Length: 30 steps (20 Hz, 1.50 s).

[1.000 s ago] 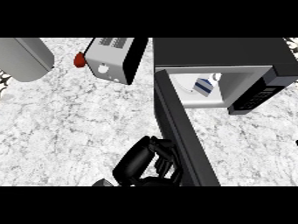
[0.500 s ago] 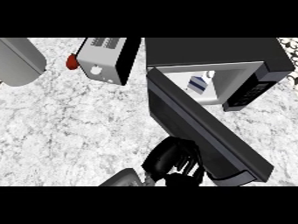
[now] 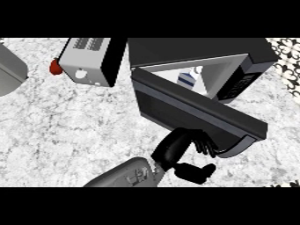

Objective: Pick up the milk, place it into the microwave and close the microwave

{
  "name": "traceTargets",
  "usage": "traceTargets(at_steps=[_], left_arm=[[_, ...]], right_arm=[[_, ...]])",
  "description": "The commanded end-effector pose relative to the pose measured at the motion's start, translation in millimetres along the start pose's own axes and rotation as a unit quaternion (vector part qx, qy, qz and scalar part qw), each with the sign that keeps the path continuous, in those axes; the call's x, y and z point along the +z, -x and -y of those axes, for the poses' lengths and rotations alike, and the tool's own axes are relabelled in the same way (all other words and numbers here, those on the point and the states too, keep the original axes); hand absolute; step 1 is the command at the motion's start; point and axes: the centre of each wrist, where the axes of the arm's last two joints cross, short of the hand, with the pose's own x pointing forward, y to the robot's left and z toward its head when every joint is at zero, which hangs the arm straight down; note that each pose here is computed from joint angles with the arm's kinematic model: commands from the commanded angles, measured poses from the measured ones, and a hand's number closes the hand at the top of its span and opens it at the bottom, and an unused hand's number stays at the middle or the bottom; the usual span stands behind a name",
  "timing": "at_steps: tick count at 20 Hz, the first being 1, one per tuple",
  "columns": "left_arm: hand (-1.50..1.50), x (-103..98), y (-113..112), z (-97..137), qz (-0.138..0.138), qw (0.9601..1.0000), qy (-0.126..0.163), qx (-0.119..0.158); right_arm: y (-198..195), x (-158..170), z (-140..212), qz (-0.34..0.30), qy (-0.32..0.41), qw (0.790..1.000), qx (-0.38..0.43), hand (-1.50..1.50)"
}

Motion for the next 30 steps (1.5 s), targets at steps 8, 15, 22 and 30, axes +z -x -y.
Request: traceTargets(at_steps=[8, 15, 22, 30], left_arm=[[1.50, -41.0, -40.3, -32.5, 0.078, 0.9938, -0.067, 0.043], [1.50, -63.3, -58.0, -52.0, 0.088, 0.9911, -0.092, 0.041], [1.50, -79.1, -69.4, -67.1, 0.088, 0.9888, -0.115, 0.039], [1.50, -93.9, -81.2, -83.5, 0.093, 0.9843, -0.146, 0.034]], right_arm=[[-25.0, -39.7, -6.3, 0.032, -0.089, 0.995, -0.017, -1.50], [-32.3, -50.3, -4.0, 0.036, -0.110, 0.993, -0.030, -1.50], [-43.9, -64.7, 0.1, 0.043, -0.136, 0.989, -0.033, -1.50], [-52.1, -74.9, 5.1, 0.046, -0.149, 0.987, -0.034, -1.50]])
